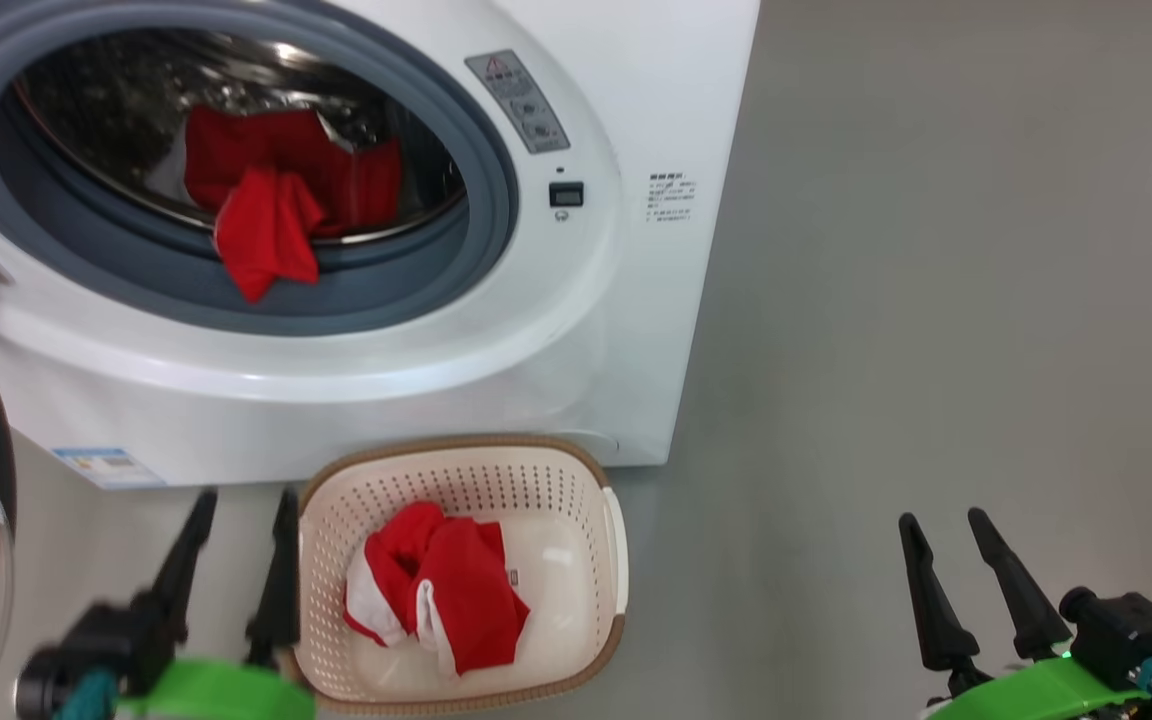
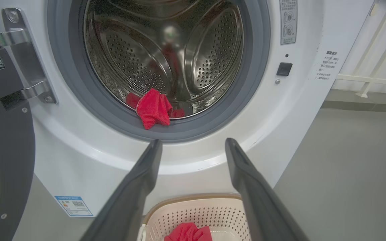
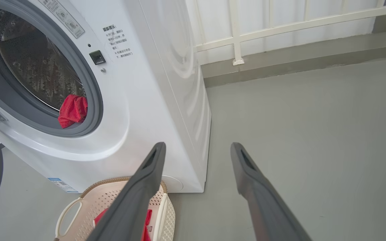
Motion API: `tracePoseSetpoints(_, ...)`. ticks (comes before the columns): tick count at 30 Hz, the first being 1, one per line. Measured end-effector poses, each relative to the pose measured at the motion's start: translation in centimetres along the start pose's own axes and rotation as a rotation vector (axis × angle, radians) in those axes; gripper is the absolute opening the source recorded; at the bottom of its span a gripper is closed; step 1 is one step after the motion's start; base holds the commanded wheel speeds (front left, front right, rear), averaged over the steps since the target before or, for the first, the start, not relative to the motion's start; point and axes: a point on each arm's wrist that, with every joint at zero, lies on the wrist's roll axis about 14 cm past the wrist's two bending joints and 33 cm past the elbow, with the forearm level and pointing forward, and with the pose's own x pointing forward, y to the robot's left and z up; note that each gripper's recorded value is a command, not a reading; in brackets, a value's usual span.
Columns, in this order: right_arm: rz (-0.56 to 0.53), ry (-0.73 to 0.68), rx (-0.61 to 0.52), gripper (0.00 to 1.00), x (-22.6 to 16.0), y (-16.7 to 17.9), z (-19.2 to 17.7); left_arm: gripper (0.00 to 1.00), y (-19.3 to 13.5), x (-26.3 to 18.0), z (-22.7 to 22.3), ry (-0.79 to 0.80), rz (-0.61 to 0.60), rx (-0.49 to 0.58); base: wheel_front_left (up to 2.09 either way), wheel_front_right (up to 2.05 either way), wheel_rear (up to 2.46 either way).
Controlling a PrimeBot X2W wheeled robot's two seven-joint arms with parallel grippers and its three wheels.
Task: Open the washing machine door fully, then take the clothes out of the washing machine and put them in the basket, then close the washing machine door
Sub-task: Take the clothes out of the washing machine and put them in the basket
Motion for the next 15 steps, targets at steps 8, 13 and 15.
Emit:
tracePoseSetpoints(8,0.023,0.020,0.002,1.00,2.8,0.7,-0.8,1.00,-0.5,8.1,1.7,-0.028,-0.059,0.050,0.00,0.00,0.00)
tracePoseSetpoints(13,0.018,0.039,-0.002,1.00,4.4,0.4,-1.6,1.00,0.4,13.3,1.4,0.001,-0.056,0.080,0.00,0.00,0.00)
tracePoseSetpoints(15,0.004,0.050,0.009,1.00,4.8,-0.1,-2.1,1.00,0.9,15.0,0.6,0.030,-0.049,0.089,0.00,0.00,0.00)
